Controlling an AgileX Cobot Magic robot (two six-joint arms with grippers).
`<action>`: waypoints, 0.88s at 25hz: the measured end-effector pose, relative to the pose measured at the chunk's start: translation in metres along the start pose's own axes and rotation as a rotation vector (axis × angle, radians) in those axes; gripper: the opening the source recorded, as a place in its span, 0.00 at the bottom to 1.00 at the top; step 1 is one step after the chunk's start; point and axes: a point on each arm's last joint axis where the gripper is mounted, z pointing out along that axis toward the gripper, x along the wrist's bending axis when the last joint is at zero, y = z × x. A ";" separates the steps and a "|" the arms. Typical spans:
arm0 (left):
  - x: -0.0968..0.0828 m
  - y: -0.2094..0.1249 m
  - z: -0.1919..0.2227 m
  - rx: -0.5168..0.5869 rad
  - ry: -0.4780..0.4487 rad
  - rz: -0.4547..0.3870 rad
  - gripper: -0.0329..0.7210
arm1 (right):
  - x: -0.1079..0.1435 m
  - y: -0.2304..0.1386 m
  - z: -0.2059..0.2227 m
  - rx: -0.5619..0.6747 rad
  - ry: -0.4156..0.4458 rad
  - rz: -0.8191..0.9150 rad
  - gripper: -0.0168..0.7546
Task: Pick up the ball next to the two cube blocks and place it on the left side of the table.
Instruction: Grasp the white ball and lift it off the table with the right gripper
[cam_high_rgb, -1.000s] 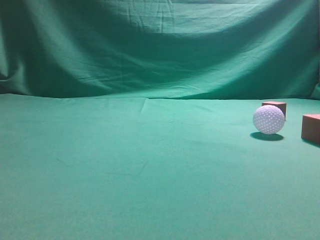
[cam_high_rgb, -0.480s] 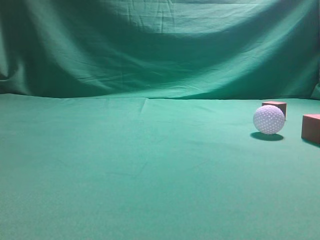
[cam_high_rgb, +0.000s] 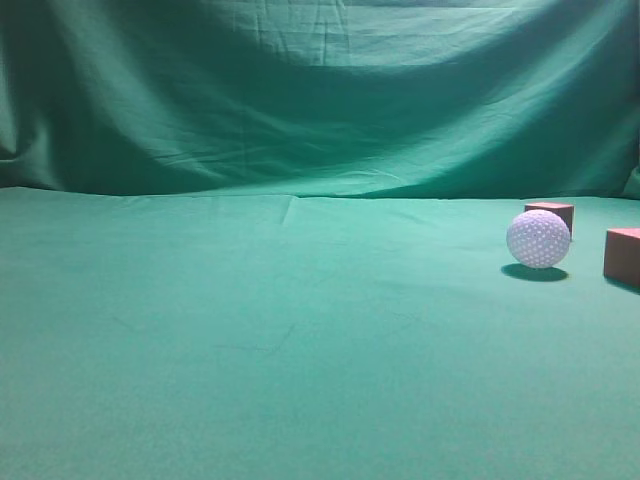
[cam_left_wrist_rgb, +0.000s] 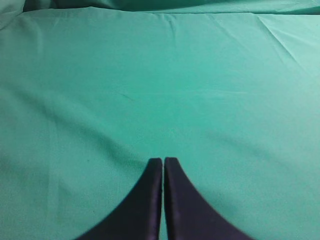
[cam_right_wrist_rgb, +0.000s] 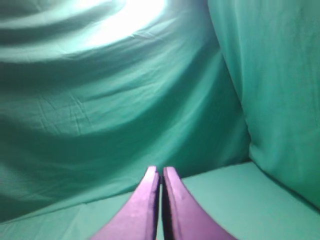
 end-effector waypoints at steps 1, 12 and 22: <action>0.000 0.000 0.000 0.000 0.000 0.000 0.04 | 0.004 0.013 0.000 -0.006 0.010 -0.005 0.02; 0.000 0.000 0.000 0.000 0.000 0.000 0.04 | 0.032 0.072 0.060 0.658 0.014 -0.226 0.02; 0.000 0.000 0.000 0.000 0.000 0.000 0.04 | 0.060 0.031 0.120 1.151 0.267 -0.407 0.02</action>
